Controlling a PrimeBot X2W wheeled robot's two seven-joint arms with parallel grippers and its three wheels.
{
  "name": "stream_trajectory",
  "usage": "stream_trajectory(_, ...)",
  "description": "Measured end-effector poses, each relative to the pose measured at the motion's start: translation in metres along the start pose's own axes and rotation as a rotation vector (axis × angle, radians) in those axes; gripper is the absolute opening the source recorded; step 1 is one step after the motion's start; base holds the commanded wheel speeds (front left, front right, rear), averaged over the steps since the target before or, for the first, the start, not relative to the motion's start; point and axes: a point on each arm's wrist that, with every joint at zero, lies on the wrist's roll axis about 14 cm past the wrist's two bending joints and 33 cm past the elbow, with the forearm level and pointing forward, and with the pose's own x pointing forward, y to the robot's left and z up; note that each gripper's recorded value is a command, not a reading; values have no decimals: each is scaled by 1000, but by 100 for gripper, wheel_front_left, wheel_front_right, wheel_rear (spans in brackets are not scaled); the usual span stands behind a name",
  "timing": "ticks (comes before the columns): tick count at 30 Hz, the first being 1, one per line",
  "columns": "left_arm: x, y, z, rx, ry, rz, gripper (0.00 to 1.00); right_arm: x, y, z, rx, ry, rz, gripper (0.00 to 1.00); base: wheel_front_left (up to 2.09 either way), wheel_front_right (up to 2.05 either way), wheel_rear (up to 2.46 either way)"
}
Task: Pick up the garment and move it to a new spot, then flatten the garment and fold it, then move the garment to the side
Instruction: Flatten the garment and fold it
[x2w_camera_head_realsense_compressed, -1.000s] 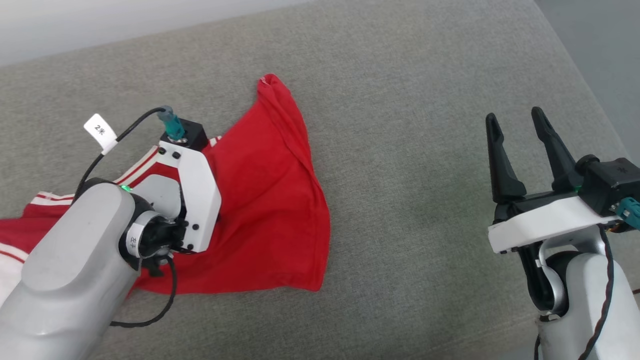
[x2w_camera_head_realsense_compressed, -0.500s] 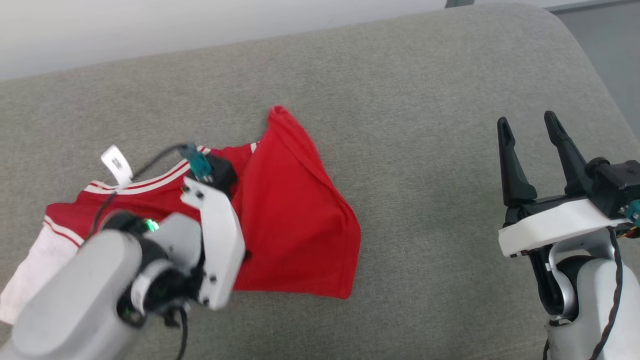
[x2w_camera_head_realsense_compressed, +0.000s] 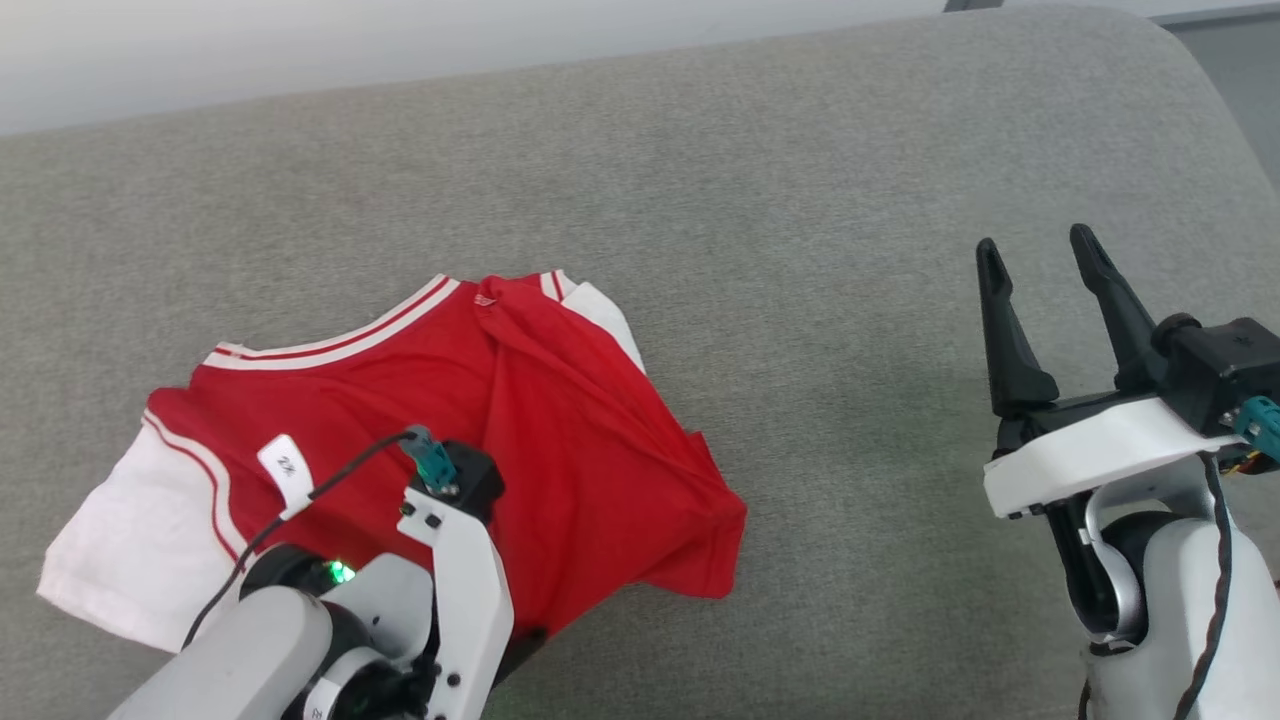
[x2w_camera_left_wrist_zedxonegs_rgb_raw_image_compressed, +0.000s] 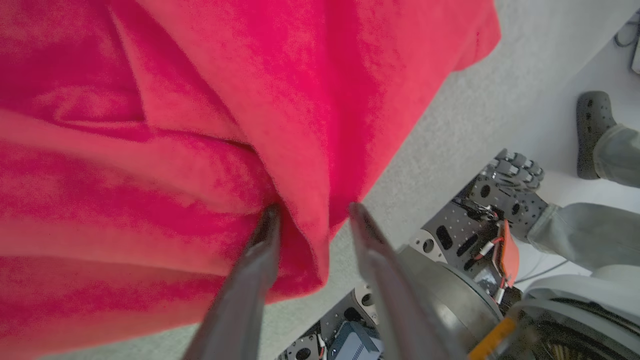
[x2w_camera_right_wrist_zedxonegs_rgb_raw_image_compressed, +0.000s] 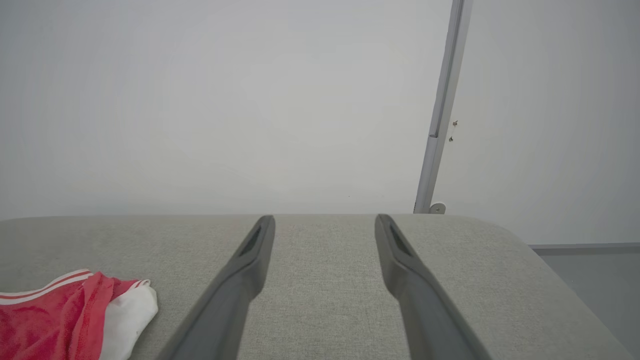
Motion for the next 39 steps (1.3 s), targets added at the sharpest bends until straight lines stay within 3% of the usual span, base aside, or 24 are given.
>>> stream_trajectory(9,-33,28,30,-87,-244,82,100,9,29,-7,21,33,93,100,0,0,0)
stream_trajectory(21,-123,93,46,-145,-681,360,100,26,80,-43,20,213,269,100,0,0,0)
stream_trajectory(33,-198,146,-2,-253,-1087,668,100,44,127,-94,-36,462,442,100,0,0,0)
stream_trajectory(39,-213,158,-46,-342,-1193,794,100,49,151,-121,-59,585,518,100,0,0,0)
